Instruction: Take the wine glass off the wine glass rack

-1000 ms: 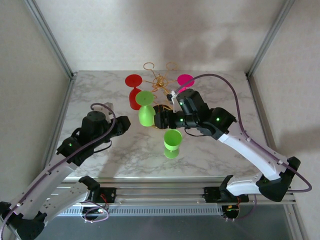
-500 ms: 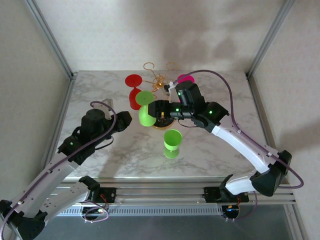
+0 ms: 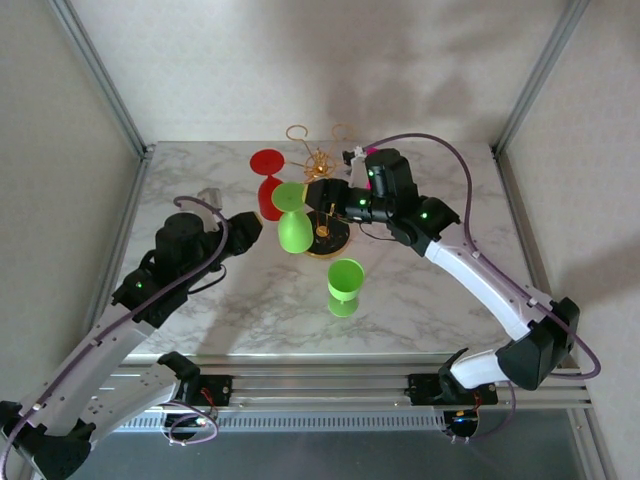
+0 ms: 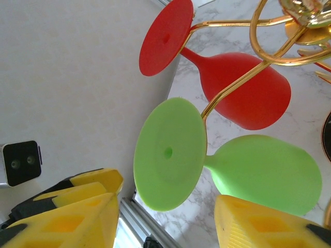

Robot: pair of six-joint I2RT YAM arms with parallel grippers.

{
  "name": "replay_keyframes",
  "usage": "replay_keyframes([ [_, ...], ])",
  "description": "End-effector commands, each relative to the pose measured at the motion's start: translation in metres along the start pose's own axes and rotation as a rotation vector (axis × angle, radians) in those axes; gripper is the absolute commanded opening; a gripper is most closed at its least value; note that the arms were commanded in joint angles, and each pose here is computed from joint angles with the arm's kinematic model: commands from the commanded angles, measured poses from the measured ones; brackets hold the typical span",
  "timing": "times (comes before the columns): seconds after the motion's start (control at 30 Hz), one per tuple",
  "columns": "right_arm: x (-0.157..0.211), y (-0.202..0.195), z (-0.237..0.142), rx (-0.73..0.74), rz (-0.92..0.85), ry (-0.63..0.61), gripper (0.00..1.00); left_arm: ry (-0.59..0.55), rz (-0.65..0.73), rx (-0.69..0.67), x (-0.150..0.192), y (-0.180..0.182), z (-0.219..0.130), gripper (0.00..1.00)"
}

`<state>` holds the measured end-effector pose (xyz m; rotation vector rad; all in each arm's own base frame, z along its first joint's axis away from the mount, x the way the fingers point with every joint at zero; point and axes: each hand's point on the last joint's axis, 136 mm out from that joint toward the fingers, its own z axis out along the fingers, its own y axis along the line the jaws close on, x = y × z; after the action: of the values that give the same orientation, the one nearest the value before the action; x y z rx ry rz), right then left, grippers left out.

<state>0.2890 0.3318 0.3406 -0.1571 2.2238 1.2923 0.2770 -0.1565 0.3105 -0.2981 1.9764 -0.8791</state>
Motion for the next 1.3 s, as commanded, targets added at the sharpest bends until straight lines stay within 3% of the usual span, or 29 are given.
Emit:
replay_keyframes([
  [0.0, -0.001, -0.002, 0.007, -0.017, 0.029, 0.008, 0.51, -0.047, 0.014, 0.026, -0.016, -0.010, -0.004, 0.43],
  [0.5, -0.002, -0.006, 0.017, -0.019, 0.053, 0.014, 0.45, -0.048, 0.008, 0.029, -0.016, -0.008, -0.005, 0.44],
  [0.77, -0.002, -0.006, 0.020, -0.026, 0.071, 0.016, 0.34, -0.050, 0.015, 0.025, -0.016, -0.007, -0.006, 0.44],
  [1.27, 0.000, -0.010, 0.023, -0.021, 0.090, 0.020, 0.33, -0.060, 0.015, 0.022, -0.017, -0.004, -0.008, 0.44],
])
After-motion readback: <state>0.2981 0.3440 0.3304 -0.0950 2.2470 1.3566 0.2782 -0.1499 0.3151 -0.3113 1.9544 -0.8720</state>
